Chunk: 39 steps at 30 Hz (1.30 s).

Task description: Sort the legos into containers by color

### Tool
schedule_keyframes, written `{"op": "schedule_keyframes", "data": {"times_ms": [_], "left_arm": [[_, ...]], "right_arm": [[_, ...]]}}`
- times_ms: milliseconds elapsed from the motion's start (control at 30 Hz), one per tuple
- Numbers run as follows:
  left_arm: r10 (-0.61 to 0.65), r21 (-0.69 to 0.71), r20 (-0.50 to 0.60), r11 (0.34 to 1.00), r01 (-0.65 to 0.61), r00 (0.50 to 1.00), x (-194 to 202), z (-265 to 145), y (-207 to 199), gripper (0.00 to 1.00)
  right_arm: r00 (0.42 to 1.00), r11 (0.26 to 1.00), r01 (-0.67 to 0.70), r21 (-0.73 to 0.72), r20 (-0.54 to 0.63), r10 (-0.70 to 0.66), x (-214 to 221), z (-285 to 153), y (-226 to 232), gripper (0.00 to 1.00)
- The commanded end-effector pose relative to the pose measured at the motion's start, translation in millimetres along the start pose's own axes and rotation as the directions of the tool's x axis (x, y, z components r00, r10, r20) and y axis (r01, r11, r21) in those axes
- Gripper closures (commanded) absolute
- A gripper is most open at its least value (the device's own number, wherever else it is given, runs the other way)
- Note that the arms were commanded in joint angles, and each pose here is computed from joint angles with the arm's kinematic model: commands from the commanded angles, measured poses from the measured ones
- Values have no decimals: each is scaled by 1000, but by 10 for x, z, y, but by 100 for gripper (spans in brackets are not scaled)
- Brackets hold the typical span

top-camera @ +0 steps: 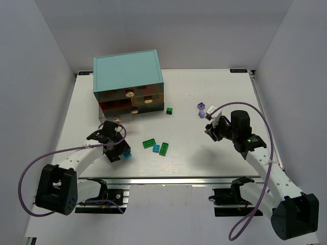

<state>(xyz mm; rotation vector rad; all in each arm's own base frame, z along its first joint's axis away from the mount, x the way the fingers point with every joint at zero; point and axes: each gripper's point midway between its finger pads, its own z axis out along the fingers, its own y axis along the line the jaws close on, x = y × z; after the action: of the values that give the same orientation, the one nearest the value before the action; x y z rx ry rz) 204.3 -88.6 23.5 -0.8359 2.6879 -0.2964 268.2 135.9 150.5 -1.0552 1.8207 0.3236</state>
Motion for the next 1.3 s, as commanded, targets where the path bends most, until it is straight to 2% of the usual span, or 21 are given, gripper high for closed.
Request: {"op": "schedule_keyframes", "data": {"times_ms": [0,167,400,433,500,533,600,767,833,900,1000,1100,1167,1267], "left_arm": [[-5,-30,106,1000,8,994,-225,-9,-71,27],[28,-80,102,997,-20,994,-182,100,-98,27],[28,-99,134,995,-14,991,-190,98,-75,34],[33,-98,129,995,-20,991,-154,96,-67,40],[28,-72,133,997,-18,991,-146,49,-91,45],[25,-61,128,998,-17,991,-130,32,-102,54],[26,-39,120,999,-22,992,-87,-26,-125,63],[17,180,122,983,-39,992,-19,-412,-431,93],[54,276,126,957,-87,991,9,-573,-570,99],[73,385,189,912,-142,979,-66,-858,-760,100],[74,443,319,870,-217,945,-300,-1250,-951,100],[48,426,435,869,-253,899,-602,-1556,-1081,100],[28,423,470,870,-252,882,-763,-1645,-1173,100],[-47,413,566,880,-234,823,-1103,-1879,-1284,100]], "right_arm": [[998,1000,29,5,59,-29,-216,-51,-33,56],[998,1000,28,6,57,-28,-212,-52,-34,56],[998,1000,29,9,56,-29,-212,-49,-42,56],[998,1000,28,10,56,-29,-211,-49,-44,56],[998,1000,27,7,53,-27,-202,-44,-39,56],[998,1000,27,6,53,-28,-201,-44,-33,56],[998,1000,25,5,49,-25,-186,-41,-32,56],[998,1000,25,7,50,-26,-191,-37,-40,56],[999,1000,23,6,45,-24,-179,-29,-41,56],[999,1000,23,3,40,-23,-167,-20,-36,56],[999,1000,21,2,36,-21,-155,-12,-37,56],[1000,1000,16,7,26,-16,-126,0,-51,57],[1000,1000,16,6,21,-17,-115,9,-51,57],[1000,1000,11,10,15,-11,-97,9,-64,57]]}}
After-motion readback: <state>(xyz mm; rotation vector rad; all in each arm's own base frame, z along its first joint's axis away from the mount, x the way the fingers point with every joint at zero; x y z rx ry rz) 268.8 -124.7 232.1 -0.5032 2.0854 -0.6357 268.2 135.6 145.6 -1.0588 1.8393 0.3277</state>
